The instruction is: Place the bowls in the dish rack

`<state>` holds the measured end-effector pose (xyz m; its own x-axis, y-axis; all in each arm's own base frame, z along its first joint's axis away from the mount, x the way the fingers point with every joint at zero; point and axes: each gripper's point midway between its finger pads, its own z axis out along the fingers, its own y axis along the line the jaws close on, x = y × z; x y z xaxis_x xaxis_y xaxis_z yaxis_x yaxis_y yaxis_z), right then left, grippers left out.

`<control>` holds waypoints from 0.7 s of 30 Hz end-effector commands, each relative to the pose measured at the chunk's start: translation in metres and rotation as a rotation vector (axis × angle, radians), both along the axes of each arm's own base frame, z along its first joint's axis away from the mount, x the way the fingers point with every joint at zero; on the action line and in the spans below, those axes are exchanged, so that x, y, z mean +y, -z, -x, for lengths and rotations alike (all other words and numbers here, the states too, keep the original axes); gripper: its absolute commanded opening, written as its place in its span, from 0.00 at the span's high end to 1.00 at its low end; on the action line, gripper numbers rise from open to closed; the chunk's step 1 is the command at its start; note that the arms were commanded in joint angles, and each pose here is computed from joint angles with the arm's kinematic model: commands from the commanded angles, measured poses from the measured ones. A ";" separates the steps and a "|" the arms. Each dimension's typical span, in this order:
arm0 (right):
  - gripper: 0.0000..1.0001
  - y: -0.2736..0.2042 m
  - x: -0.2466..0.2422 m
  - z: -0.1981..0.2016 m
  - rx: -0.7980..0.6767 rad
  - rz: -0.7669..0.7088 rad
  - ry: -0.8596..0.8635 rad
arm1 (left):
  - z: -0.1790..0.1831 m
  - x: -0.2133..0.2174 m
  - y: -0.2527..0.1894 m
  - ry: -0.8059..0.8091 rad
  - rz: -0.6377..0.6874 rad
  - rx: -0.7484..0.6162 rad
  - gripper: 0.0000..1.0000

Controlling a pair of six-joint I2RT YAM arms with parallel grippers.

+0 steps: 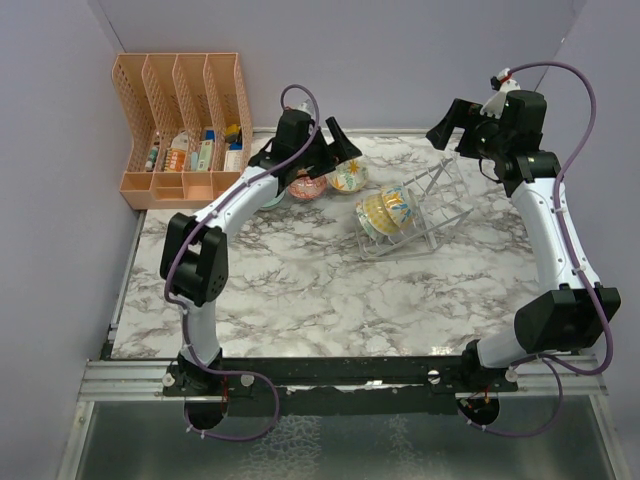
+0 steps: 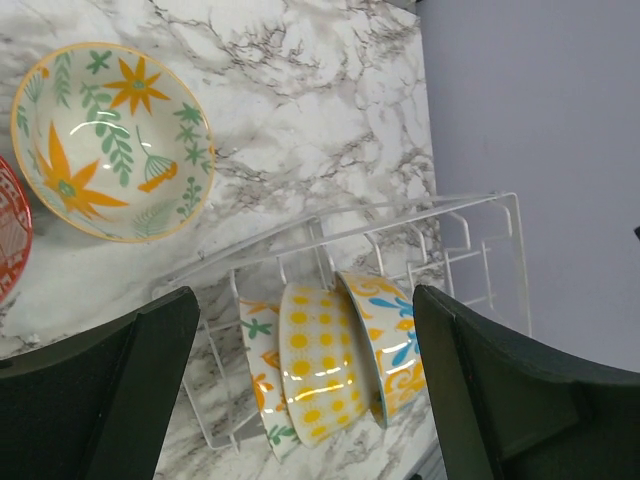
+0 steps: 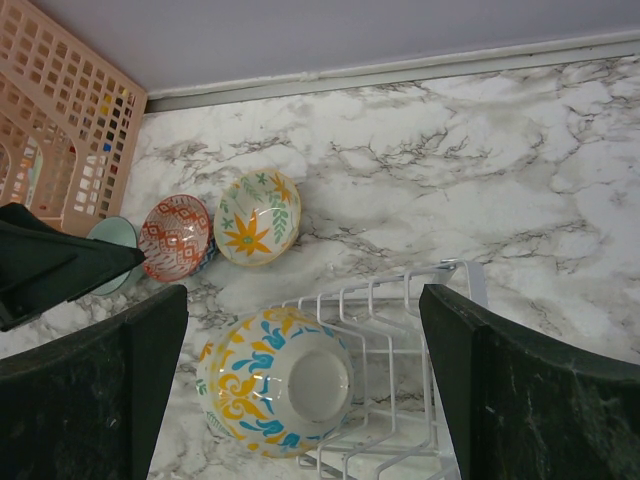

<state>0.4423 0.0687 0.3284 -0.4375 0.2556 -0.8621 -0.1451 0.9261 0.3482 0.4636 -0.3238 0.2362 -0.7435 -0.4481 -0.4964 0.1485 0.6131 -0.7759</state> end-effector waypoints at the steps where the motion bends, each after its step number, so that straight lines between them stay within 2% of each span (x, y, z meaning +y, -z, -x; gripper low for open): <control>1: 0.01 -0.017 0.000 -0.004 -0.038 -0.006 -0.007 | -0.016 0.000 0.013 0.014 -0.082 -0.011 0.11; 9: 0.01 -0.011 -0.002 -0.005 -0.026 0.004 0.000 | 0.017 -0.021 0.012 0.061 0.142 0.093 0.14; 11: 0.01 -0.010 -0.002 -0.006 -0.023 0.002 -0.001 | 0.018 -0.021 0.011 0.064 0.151 0.080 0.15; 21: 0.01 -0.007 0.000 -0.007 -0.013 -0.008 -0.010 | -0.051 -0.026 0.035 0.097 -0.148 -0.100 0.17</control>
<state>0.4467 0.0693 0.3275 -0.4411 0.2549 -0.8605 -0.1464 0.9256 0.3492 0.4996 -0.3545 0.2238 -0.7529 -0.3961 -0.5255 0.2242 0.5964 -0.7708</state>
